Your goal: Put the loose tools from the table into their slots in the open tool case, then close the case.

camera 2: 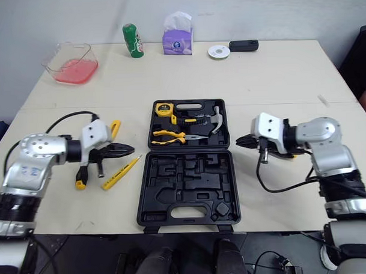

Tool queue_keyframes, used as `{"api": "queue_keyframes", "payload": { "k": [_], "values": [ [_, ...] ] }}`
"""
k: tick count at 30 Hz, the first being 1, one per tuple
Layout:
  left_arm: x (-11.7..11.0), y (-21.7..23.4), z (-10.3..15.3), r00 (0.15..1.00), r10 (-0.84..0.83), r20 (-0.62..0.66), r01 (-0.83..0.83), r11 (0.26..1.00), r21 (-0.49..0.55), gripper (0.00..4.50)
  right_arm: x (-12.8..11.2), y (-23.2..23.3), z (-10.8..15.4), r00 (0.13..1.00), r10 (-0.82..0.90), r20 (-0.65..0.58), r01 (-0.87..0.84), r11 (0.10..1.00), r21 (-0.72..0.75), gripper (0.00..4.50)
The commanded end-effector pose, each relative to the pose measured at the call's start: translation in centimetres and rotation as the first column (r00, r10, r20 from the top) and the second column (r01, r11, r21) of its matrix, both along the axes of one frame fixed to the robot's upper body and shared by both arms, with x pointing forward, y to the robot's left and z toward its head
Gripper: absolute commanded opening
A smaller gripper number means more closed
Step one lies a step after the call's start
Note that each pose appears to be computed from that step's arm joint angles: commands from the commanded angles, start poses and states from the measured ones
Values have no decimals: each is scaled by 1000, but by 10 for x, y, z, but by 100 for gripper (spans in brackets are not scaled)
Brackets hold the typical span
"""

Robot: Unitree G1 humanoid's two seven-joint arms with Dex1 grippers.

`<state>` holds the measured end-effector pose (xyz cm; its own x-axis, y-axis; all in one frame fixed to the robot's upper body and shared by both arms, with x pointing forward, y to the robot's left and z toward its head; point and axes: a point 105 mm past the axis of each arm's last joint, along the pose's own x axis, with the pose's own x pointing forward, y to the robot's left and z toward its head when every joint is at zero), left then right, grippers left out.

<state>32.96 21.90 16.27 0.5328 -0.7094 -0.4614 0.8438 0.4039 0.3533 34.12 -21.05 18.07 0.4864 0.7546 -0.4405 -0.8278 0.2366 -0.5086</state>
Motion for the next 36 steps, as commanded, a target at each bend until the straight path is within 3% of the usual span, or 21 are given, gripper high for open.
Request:
{"api": "queue_keyframes", "payload": {
  "k": [1,5,7,10,15,17,18,22,25,29,34,36],
  "values": [
    [-11,27,22,994,57,91,-55,998,-23,2,-11,-19,22,997,-22,80,19,999,40,0],
    [-31,69,28,972,189,138,-180,981,-75,2,-15,-57,42,970,-171,171,152,981,117,0],
    [-37,90,40,940,278,198,-262,960,-101,0,-19,-79,51,952,-250,178,228,964,135,65],
    [-46,118,57,886,398,236,-365,915,-171,92,-30,-105,55,926,-322,197,305,946,113,191],
    [-79,174,49,806,554,209,-533,833,-152,337,-50,-155,50,854,-488,179,470,872,138,450],
    [-91,196,44,756,625,196,-600,781,-175,424,-61,-175,40,824,-544,159,533,839,108,450],
    [-96,202,41,744,638,196,-612,770,-180,444,-65,-182,36,813,-561,157,553,828,97,450],
    [-124,235,21,663,728,172,-710,685,-162,444,-77,-203,32,751,-625,213,610,780,138,450],
    [-145,251,-2,611,774,163,-769,630,-107,444,-84,-226,25,673,-719,172,691,694,200,450],
    [-147,261,3,530,827,186,-804,560,-198,444,-87,-233,19,649,-734,199,708,679,195,450],
    [-143,260,9,525,830,190,-790,558,-253,444,-77,-223,25,675,-704,219,670,710,216,450],
    [-143,248,2,572,806,155,-767,592,-247,444,-70,-216,17,694,-692,199,661,722,207,450]
  ]
}}
